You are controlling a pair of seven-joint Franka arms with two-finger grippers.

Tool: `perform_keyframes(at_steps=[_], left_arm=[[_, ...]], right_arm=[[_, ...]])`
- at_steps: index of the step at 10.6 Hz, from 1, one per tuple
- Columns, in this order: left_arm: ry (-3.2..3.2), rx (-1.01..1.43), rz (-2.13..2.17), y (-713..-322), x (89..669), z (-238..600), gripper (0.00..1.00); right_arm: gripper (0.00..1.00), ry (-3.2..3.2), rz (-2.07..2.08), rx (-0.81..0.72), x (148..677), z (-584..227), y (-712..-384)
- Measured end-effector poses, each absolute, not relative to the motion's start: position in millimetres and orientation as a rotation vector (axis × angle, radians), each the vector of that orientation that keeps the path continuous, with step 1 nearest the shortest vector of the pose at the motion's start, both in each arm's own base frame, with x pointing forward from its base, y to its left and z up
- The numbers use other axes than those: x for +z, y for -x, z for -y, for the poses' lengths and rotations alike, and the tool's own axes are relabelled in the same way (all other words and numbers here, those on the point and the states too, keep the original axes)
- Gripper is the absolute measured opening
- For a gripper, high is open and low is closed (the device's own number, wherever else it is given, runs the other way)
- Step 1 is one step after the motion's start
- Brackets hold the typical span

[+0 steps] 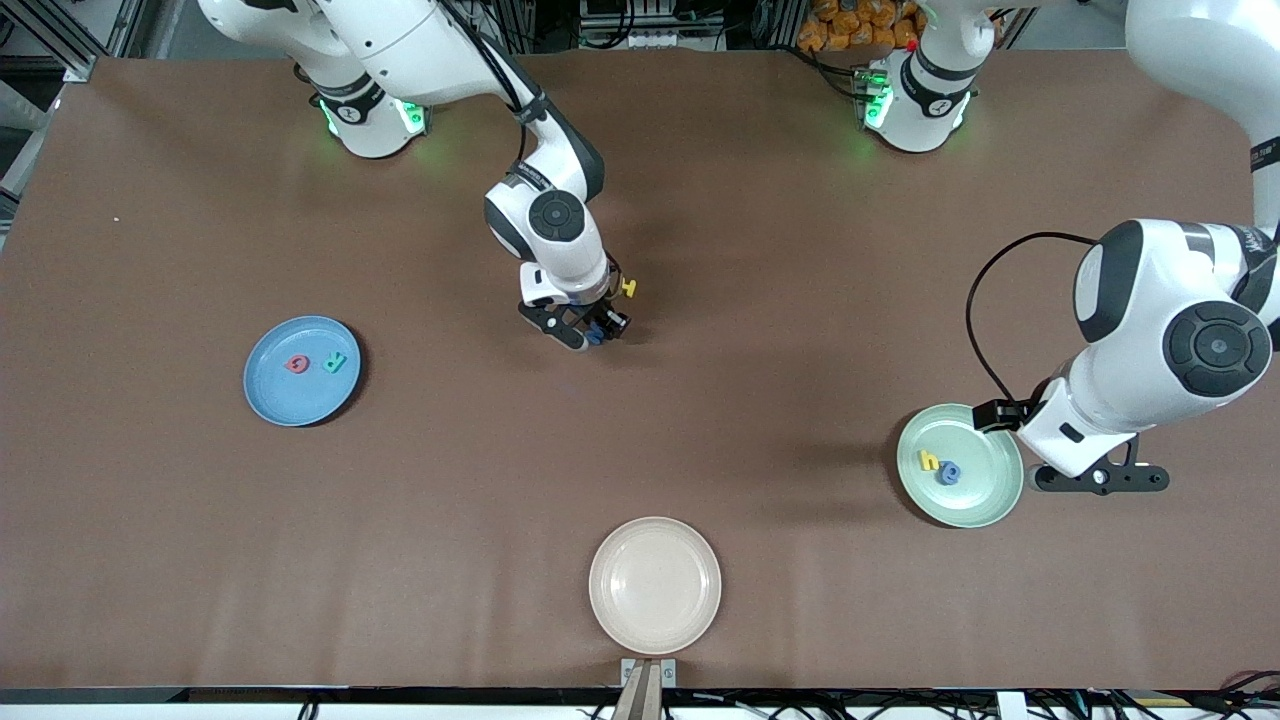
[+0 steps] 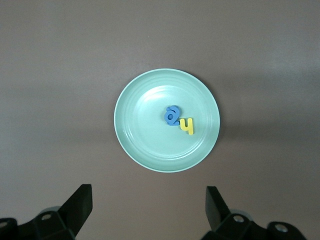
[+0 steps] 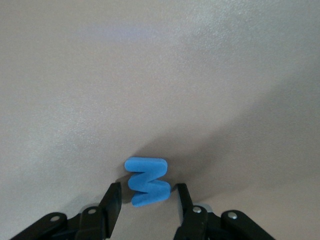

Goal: Sort uppercase to blue plate, lowercase to green plate
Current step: 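Lift the blue M with the right gripper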

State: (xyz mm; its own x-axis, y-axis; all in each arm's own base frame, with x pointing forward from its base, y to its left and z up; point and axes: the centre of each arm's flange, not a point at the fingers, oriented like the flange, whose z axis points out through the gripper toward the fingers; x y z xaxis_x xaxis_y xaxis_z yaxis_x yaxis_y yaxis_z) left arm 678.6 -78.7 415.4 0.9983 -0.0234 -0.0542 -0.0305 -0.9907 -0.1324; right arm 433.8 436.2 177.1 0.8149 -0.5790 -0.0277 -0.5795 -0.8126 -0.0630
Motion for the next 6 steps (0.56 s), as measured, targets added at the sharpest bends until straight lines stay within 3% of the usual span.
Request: perform_keyframes(at_steps=[6], left_arm=[[3.006, 0.080, -0.044, -678.4, 415.4, 80.2, 1.00]], right_arm=[[0.51, 2.957, -0.884, 0.012, 176.7, -431.5, -438.0]])
